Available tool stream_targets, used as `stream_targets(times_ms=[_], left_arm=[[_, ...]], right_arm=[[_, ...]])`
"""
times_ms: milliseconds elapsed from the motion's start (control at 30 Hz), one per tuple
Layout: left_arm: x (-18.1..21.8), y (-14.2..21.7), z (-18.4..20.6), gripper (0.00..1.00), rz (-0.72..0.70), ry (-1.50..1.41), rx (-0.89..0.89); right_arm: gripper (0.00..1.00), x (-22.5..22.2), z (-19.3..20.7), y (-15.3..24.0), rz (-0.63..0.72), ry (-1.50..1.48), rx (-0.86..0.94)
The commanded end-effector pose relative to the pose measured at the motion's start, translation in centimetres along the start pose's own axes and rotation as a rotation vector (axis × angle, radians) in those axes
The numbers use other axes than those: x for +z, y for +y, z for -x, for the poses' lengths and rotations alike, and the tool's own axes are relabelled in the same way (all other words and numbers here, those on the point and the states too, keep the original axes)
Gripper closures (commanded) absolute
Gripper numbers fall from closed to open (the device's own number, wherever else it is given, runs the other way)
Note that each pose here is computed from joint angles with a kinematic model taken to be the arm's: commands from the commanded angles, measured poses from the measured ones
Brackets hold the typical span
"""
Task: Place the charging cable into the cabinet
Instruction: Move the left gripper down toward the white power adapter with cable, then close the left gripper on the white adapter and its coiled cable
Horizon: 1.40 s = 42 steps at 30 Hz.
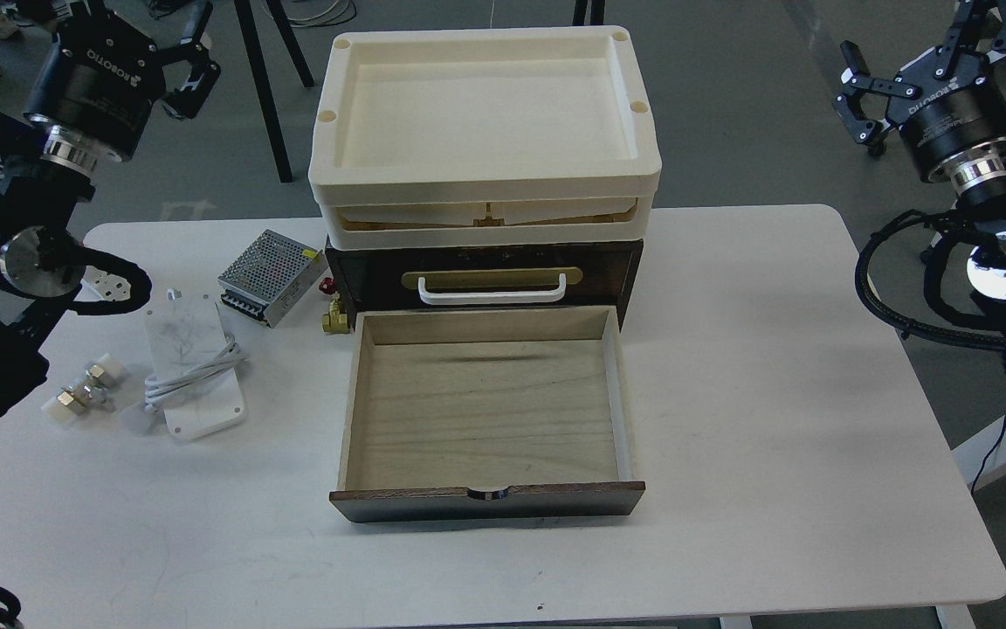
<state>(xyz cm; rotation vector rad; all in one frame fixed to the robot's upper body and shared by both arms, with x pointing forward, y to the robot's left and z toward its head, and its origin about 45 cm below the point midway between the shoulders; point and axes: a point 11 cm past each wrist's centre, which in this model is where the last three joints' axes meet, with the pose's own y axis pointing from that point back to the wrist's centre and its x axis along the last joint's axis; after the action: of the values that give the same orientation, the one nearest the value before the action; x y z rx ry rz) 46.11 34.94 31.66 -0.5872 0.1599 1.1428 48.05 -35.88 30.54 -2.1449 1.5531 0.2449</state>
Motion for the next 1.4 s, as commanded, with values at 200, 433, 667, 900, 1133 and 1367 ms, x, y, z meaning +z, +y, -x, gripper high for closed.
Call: stream_targets(times_ms=[200, 433, 667, 900, 1133, 1367], left_arm=[[-0.5, 2.1, -3.9, 0.0, -0.004, -0.013, 0.13], [0.9, 2.2, -1.1, 0.0, 0.165, 0.174, 0.084], [7.6, 4.8, 11.1, 0.0, 0.073, -0.184, -0.426], [-0.1, 12.4, 8.7, 0.01, -0.442, -1.326, -0.784], [-3.9, 20.1, -0.7, 0.07, -0.704, -1.86, -1.046], [-6.2, 21.7, -8.1, 0.1, -0.84, -2.029, -0.997]], right_arm=[[0.0, 0.6, 1.4, -0.7, 0.004, 0.016, -0.043], [0.0, -0.6, -0.1, 0.1, 0.001, 0.046, -0.016], [0.0, -2.9, -1.7, 1.0, -0.039, 0.063, 0.02], [0.0, -2.0, -3.4, 3.3, -0.046, 0.02, 0.072], [0.0, -1.3, -4.0, 5.2, -0.053, -0.026, 0.091], [0.0, -1.8, -4.2, 5.5, -0.072, -0.032, 0.098]])
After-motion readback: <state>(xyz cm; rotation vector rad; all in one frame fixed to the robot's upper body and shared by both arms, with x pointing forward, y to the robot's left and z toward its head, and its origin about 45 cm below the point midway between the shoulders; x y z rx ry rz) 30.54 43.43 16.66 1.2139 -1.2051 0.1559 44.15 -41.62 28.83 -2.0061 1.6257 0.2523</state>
